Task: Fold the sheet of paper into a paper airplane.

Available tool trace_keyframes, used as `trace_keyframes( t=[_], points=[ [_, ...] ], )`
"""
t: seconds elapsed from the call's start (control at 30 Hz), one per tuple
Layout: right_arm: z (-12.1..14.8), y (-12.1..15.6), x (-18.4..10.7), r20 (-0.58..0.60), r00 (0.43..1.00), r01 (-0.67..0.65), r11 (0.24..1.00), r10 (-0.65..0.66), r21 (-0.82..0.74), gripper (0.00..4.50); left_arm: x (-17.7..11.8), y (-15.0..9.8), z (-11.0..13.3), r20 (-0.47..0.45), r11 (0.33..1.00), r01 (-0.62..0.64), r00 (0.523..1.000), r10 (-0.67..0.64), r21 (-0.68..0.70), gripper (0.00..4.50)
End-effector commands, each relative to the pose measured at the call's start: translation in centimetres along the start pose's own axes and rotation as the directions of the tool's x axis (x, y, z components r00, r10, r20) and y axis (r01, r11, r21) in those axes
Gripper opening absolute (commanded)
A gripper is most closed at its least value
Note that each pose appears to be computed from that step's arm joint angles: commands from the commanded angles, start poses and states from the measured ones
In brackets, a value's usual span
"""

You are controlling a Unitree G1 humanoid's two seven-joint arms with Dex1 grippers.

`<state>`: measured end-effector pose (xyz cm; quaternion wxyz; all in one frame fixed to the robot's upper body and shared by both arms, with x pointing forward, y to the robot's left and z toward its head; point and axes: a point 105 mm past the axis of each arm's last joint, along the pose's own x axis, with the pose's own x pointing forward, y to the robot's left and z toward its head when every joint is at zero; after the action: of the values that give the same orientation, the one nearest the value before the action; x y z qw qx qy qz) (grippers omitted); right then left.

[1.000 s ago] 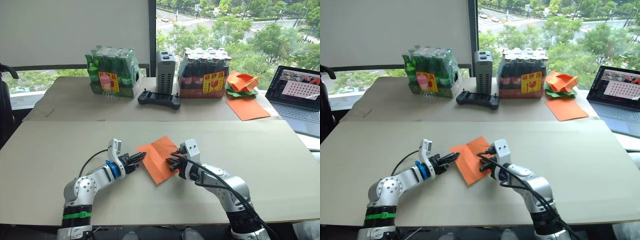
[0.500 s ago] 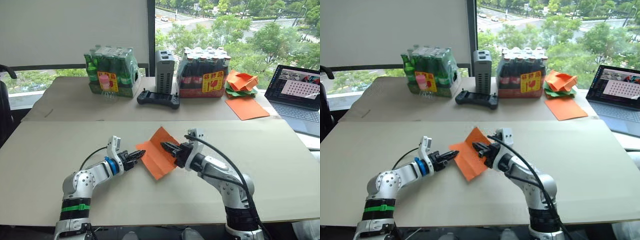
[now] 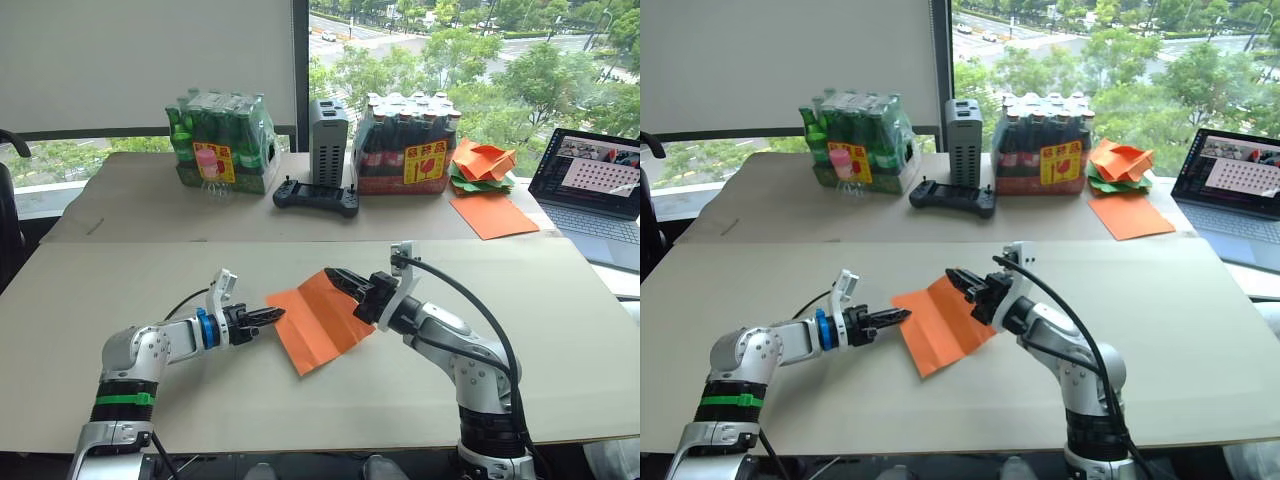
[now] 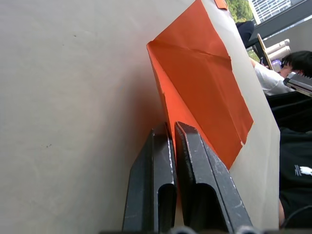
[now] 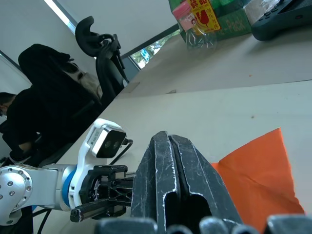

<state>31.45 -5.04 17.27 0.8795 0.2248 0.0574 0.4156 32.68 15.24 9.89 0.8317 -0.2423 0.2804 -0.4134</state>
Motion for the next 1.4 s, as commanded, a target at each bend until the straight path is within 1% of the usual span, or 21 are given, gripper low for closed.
trace_keyframes(
  t=[0.03, 0.2, 0.4, 0.63, 0.77, 0.9, 1.07, 1.2, 1.4],
  points=[
    [1.0, 1.0, 0.0, 0.043, 0.998, -0.040, 0.999, 0.041, -0.018, 0.00, -0.3, -0.7, 1.1, -0.017, 0.997, 0.052, 0.999, -0.051, 0.051, 0.24],
    [0.5, 0.9, -0.1, 0.029, 0.999, -0.032, 0.999, 0.032, -0.015, 0.00, -0.8, -1.0, 1.9, -0.074, 0.990, 0.099, 0.993, -0.092, 0.096, 0.24],
    [0.1, 0.9, -0.2, 0.014, 1.000, -0.027, 1.000, 0.027, -0.017, 0.00, -1.0, -1.2, 1.4, -0.161, 0.978, 0.172, 0.975, -0.153, 0.114, 0.24],
    [-0.1, 0.9, -0.3, 0.006, 1.000, -0.019, 1.000, 0.019, -0.015, 0.00, -1.3, -0.9, 1.4, -0.235, 0.970, 0.215, 0.955, -0.184, 0.116, 0.24],
    [-0.2, 0.9, -0.4, -0.001, 1.000, -0.013, 1.000, 0.013, -0.016, 0.00, -1.7, -0.4, 1.5, -0.278, 0.967, 0.222, 0.943, -0.181, 0.125, 0.24],
    [-0.3, 0.8, -0.4, -0.003, 1.000, -0.010, 1.000, 0.010, -0.015, 0.00, -1.9, -0.4, 1.8, -0.327, 0.958, 0.252, 0.925, -0.195, 0.141, 0.24],
    [-0.4, 0.9, -0.4, -0.004, 1.000, -0.009, 1.000, 0.009, -0.015, 0.00, -1.9, 0.3, 2.4, -0.357, 0.954, 0.244, 0.918, -0.169, 0.174, 0.24],
    [-0.5, 1.0, -0.4, -0.004, 1.000, -0.007, 1.000, 0.007, -0.014, 0.00, -1.6, 0.8, 3.1, -0.354, 0.950, 0.231, 0.924, -0.145, 0.212, 0.24],
    [-0.5, 1.0, -0.5, -0.004, 1.000, -0.005, 1.000, 0.005, -0.011, 0.00, -1.1, 0.9, 3.0, -0.375, 0.942, 0.251, 0.914, -0.156, 0.221, 0.24]
  ],
)
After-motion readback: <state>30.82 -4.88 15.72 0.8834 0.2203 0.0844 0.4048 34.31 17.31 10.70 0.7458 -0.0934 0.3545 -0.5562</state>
